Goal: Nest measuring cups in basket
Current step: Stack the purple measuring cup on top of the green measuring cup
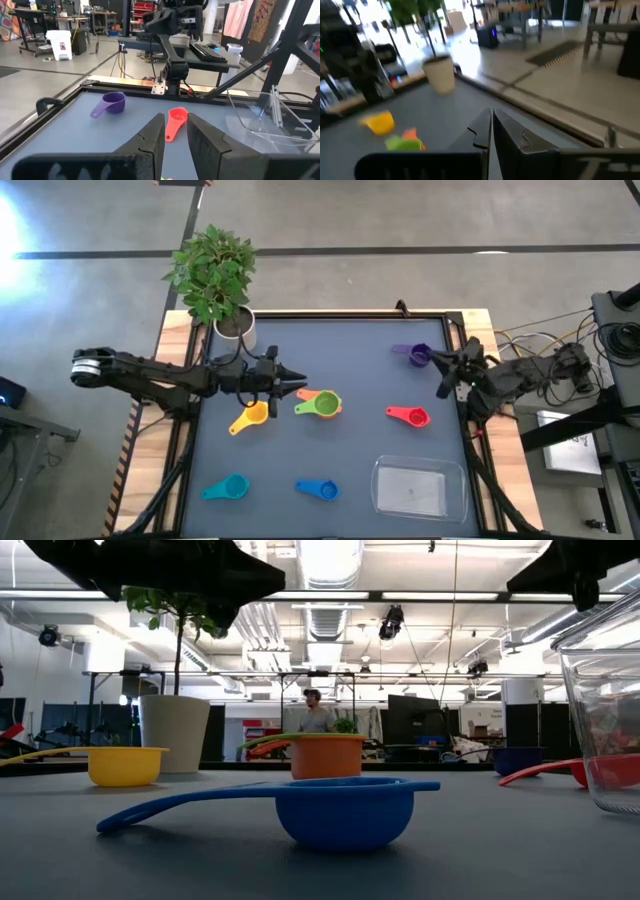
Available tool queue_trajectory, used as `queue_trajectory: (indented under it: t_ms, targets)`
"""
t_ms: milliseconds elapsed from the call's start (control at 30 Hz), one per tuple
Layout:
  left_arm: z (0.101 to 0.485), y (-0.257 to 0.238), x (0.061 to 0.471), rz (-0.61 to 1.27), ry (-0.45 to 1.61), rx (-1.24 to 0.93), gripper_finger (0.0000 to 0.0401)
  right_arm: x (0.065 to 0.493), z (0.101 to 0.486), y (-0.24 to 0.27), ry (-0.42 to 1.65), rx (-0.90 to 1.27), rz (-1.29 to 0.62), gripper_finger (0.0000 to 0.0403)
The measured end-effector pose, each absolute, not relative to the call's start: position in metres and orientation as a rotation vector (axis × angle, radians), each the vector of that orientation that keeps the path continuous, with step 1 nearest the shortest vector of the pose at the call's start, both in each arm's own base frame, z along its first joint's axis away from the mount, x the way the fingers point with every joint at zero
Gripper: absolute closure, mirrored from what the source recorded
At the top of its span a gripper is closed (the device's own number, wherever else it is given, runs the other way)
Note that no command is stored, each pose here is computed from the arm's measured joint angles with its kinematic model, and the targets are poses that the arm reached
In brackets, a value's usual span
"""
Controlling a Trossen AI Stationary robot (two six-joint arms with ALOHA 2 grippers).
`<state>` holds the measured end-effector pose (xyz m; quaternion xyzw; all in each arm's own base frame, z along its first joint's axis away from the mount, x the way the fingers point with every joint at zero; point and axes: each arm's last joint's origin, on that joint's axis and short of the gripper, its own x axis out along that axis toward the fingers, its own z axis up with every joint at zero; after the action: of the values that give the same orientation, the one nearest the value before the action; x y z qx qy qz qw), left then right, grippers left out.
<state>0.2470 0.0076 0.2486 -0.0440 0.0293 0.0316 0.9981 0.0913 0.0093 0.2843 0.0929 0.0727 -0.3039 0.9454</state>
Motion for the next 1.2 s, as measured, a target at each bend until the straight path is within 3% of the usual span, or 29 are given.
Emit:
queue_trajectory:
  t_ms: [233,400,900,1033,1200]
  targets:
    - [0.249,0.008,0.247,0.063,0.058,-0.088,0.0338,0.128,0.265,0.015,0.413,0.130,-0.736,0.0394]
    - [0.249,0.007,0.247,0.062,0.056,-0.100,0.0338,0.144,0.254,0.007,0.567,0.181,-0.715,0.0394]
    - [0.245,0.002,0.247,0.044,0.096,-0.122,0.0338,0.158,0.221,-0.071,0.948,0.293,-0.839,0.0390]
    - [0.242,-0.001,0.247,0.035,0.122,-0.123,0.0338,0.158,0.214,-0.084,1.010,0.308,-0.828,0.0359]
    - [0.240,-0.001,0.249,0.034,0.130,-0.138,0.0338,0.161,0.202,-0.095,1.092,0.296,-0.843,0.0289]
